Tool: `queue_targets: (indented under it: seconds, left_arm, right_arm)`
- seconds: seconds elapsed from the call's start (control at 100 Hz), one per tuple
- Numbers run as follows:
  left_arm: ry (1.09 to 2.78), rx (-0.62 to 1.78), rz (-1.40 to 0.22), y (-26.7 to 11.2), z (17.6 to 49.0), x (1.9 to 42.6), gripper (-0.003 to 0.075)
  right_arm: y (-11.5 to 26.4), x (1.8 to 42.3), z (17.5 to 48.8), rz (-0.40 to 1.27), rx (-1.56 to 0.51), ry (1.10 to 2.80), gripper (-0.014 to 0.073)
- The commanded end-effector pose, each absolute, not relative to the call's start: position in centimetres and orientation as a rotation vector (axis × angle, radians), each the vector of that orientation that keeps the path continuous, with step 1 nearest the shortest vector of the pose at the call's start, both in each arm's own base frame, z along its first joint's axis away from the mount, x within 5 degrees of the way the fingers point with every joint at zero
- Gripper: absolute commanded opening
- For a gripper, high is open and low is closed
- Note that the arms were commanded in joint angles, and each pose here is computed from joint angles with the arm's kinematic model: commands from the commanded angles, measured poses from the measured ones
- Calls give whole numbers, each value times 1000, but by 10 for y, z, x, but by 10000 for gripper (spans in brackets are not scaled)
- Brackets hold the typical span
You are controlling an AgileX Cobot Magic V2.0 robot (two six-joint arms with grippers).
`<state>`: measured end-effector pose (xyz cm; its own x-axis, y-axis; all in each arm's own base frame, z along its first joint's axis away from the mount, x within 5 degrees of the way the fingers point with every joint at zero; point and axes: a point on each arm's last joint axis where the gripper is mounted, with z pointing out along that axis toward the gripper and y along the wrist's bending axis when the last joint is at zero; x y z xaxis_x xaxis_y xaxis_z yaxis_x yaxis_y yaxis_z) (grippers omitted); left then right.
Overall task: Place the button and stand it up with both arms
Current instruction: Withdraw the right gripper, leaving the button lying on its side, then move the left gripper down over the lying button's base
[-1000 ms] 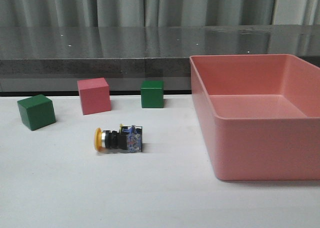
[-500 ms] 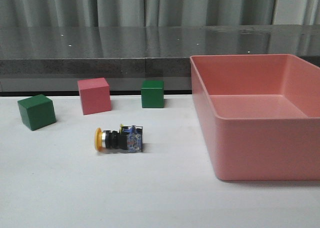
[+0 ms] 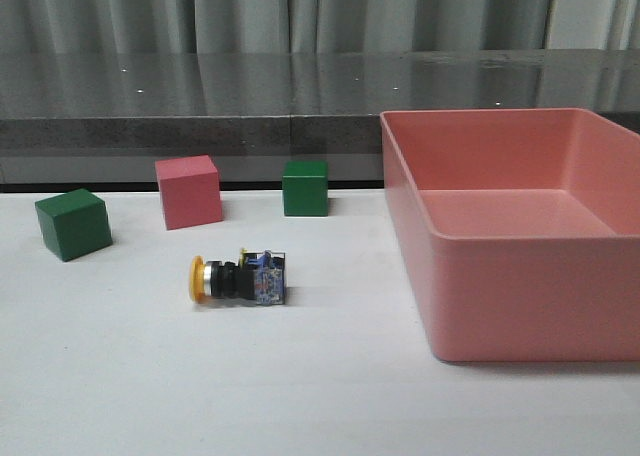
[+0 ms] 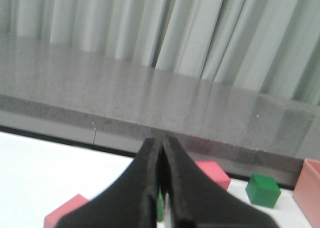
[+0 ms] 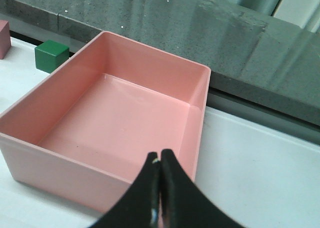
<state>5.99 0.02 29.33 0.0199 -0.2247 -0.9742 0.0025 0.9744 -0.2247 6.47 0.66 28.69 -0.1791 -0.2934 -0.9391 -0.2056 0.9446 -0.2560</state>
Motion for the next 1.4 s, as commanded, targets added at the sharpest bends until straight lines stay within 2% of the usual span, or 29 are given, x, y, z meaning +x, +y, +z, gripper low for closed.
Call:
queue_targets:
  seconds: [0.0, 0.05, 0.19, 0.35, 0.47, 0.63, 0.8, 0.9, 0.97, 1.12, 1.16, 1.24, 1.39]
  left_arm:
    - [1625, -152, -159, -1, 320, 78, -20]
    - [1710, -89, -122, -3, 330, 91, -20]
    - [1862, 82, -151, -19, 340, 137, -20]
    - [1979, 405, -136, -54, 330, 188, -19]
    - [1936, 754, -44, -88, 314, 220, -19]
    - [1849, 964, -3, -127, 291, 251, -18]
    - [1879, 1044, -29, -152, 270, 267, -14]
    - [1884, 1072, -37, -159, 264, 269, 36]
    - [1880, 1085, -39, -161, 264, 268, 108]
    - [1847, 1077, -30, -162, 266, 269, 333]
    - [1832, 1067, -28, -163, 267, 270, 357]
    - [1813, 1042, -37, -164, 270, 271, 359]
    - [1867, 823, -170, -167, 274, 272, 359]
  right_arm:
    - [8, 65, 302, -86, -371, 1660, -61]
    - [8, 65, 302, -86, -371, 1660, -61]
    - [8, 65, 302, -86, -371, 1660, -61]
    - [8, 65, 302, -86, -371, 1660, -61]
    - [8, 65, 302, -86, -371, 1660, -61]
    - [8, 65, 302, -86, -371, 1660, -61]
    - [8, 65, 302, -85, -370, 1660, -61]
    - [8, 65, 302, -85, -370, 1660, -61]
    - [8, 65, 302, -85, -370, 1660, -61]
    - [8, 65, 302, -85, -370, 1660, -61]
    - [8, 65, 302, -84, -370, 1660, -61]
    - [8, 65, 302, -84, -370, 1660, -61]
    - [8, 65, 302, -85, -370, 1665, -61]
